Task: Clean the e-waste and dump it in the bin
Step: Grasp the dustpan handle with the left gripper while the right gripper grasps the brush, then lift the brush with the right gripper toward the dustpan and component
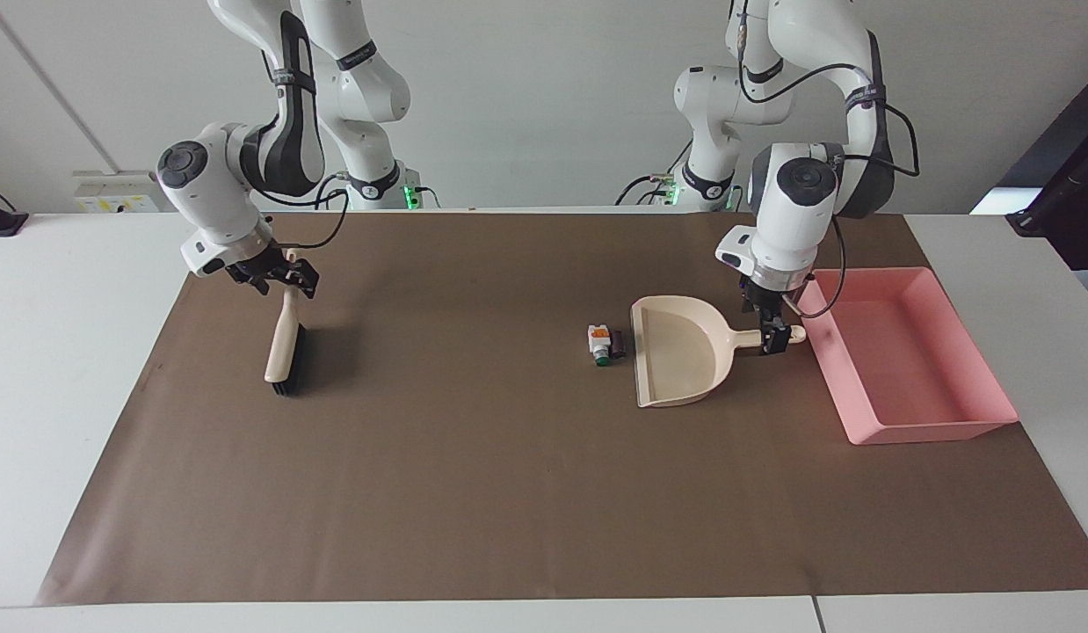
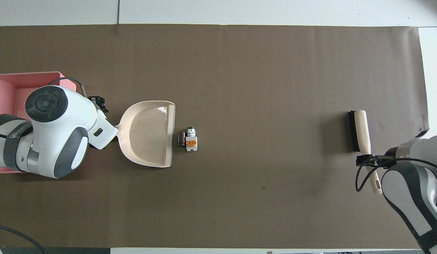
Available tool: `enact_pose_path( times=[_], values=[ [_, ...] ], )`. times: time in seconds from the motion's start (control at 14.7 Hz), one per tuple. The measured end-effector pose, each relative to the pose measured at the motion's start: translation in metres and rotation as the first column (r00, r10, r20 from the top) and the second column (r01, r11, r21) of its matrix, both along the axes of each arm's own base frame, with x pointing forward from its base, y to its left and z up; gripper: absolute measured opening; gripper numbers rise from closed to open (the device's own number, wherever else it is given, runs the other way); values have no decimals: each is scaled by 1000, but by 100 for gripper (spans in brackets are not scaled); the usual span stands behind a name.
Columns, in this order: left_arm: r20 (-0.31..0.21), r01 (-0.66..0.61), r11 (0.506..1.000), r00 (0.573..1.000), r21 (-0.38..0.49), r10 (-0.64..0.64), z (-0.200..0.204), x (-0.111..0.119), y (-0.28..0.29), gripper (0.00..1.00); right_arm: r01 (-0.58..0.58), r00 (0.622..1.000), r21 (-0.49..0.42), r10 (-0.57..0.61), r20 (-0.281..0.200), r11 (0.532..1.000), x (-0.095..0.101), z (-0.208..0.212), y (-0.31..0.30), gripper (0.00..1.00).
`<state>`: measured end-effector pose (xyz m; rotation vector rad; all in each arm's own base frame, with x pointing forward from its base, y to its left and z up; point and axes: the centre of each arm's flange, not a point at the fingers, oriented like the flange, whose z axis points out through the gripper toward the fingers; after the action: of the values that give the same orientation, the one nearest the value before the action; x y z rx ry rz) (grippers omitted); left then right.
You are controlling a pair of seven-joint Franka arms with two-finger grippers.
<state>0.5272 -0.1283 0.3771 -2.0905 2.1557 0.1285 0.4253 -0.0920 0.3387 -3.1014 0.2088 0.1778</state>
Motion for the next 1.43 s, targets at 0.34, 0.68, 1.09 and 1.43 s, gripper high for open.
enact_pose_path(
  times=[0.34,0.68,1.09,1.43],
  values=[
    [-8,20,1000,1000,20,-20,-17,-1,0,94,-1,1000,1,1,-3,1000,-1,-1,1,58],
    [-25,18,1000,1000,25,-17,-26,-6,4,88,16,1000,29,-16,-21,999,2,6,3,26],
    [-26,2,1000,1000,26,-1,-28,-7,3,48,23,999,35,-21,-46,999,27,51,35,26],
    [-30,-17,999,999,32,18,-21,-4,5,33,45,998,2,-45,-41,999,53,124,127,26]
  ],
)
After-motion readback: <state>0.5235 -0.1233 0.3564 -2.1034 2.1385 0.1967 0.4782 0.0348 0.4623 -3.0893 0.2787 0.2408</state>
